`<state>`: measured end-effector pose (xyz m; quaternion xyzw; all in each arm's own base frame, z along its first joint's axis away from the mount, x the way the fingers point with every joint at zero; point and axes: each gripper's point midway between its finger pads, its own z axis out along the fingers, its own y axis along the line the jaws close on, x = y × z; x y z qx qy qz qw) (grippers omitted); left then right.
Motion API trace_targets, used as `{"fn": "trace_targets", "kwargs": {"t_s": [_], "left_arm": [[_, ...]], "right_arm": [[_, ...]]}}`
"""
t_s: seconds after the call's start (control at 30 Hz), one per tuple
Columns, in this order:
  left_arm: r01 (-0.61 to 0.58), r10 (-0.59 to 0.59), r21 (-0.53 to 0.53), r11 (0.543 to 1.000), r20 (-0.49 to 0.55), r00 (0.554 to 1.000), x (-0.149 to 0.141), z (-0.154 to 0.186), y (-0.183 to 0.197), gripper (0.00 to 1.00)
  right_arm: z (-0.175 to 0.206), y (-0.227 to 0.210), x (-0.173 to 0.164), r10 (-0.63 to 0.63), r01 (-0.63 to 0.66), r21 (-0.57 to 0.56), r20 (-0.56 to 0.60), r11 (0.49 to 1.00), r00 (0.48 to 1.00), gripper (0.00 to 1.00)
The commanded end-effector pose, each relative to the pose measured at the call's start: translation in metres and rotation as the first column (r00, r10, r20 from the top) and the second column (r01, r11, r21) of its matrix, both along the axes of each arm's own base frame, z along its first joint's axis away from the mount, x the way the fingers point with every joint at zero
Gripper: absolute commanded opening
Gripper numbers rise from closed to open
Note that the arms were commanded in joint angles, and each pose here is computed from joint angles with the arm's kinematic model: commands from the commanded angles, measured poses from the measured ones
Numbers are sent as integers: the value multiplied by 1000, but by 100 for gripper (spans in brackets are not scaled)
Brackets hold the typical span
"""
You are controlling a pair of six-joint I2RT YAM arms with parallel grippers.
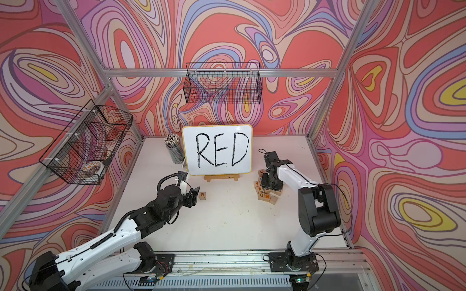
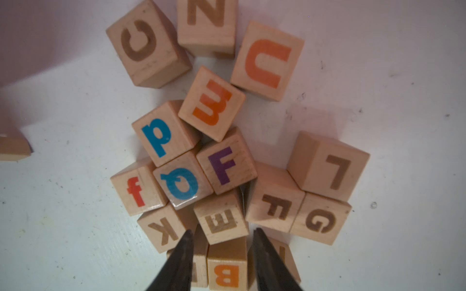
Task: Assemble the uppercase word "red" with letter blocks
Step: Pick up the letter block from the center of the board.
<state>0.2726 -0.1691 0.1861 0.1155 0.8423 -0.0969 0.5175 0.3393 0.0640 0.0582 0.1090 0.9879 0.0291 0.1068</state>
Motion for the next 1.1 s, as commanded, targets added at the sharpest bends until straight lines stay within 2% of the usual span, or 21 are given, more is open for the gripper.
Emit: {"fn": "trace_targets", "kwargs": {"t_s": [0.0, 0.3, 0.73, 1.07], "left_arm": [[-17, 17, 16, 1000, -3, 1000, -1, -4, 4, 74], [-24, 24, 33, 999, -2, 1000, 0, -4, 5, 74], [-33, 33, 49, 998, 3, 999, 1, -2, 9, 74], [-24, 24, 53, 998, 1, 1000, 3, -4, 5, 74]], "right_arm": [[-9, 2, 2, 30, -30, 0, -9, 1000, 1000, 44], [-16, -2, 4, 42, -43, -27, -18, 999, 999, 47], [-19, -4, 2, 38, -39, -39, -27, 998, 999, 43], [-8, -21, -3, 10, -13, -129, -22, 992, 1000, 43]]}}
